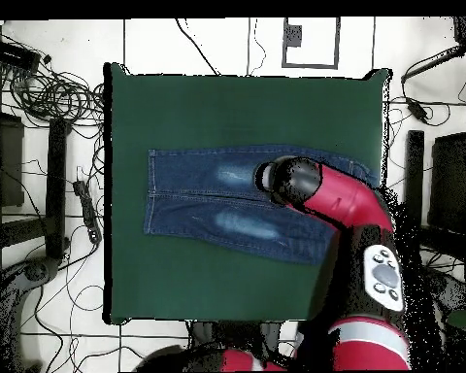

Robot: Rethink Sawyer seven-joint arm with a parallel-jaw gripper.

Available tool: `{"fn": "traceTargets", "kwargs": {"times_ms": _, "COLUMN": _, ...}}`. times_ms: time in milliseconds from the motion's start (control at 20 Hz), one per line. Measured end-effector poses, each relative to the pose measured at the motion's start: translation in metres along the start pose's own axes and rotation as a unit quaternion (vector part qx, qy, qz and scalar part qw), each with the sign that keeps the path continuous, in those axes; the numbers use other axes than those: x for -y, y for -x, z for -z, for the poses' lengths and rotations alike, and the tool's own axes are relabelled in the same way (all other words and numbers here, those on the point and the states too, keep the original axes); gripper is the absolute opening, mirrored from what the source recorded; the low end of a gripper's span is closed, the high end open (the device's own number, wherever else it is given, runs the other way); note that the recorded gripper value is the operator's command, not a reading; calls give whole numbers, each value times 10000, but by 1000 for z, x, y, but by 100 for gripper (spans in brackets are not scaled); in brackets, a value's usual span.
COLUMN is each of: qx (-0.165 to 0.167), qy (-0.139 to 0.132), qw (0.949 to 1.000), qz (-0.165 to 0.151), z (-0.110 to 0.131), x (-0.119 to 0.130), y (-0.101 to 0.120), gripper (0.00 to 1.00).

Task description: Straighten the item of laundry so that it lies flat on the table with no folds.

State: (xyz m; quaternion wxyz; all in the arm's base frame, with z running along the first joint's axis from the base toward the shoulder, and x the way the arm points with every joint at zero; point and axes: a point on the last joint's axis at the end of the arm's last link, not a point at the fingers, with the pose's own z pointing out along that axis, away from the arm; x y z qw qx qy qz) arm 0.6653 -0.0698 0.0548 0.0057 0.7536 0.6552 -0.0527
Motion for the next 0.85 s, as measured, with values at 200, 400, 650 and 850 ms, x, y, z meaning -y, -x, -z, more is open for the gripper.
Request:
{"fn": "traceTargets", "kwargs": {"times_ms": 200, "qx": 109, "qy": 20, "qw": 9999, "qz": -45, "z": 6, "x": -8, "y": 35, "gripper": 0}}
{"fn": "traceTargets", "kwargs": {"times_ms": 400, "qx": 344, "qy": 100, "qw": 9991, "qz": 206, "z": 7, "x": -16, "y": 72, "gripper": 0}}
{"fn": "traceTargets", "kwargs": {"times_ms": 650, "qx": 667, "qy": 138, "qw": 9958, "qz": 613, "z": 9, "x": -21, "y": 102, "gripper": 0}}
{"fn": "traceTargets", "kwargs": {"times_ms": 850, "qx": 871, "qy": 132, "qw": 9907, "qz": 1042, "z": 10, "x": -25, "y": 121, "gripper": 0}}
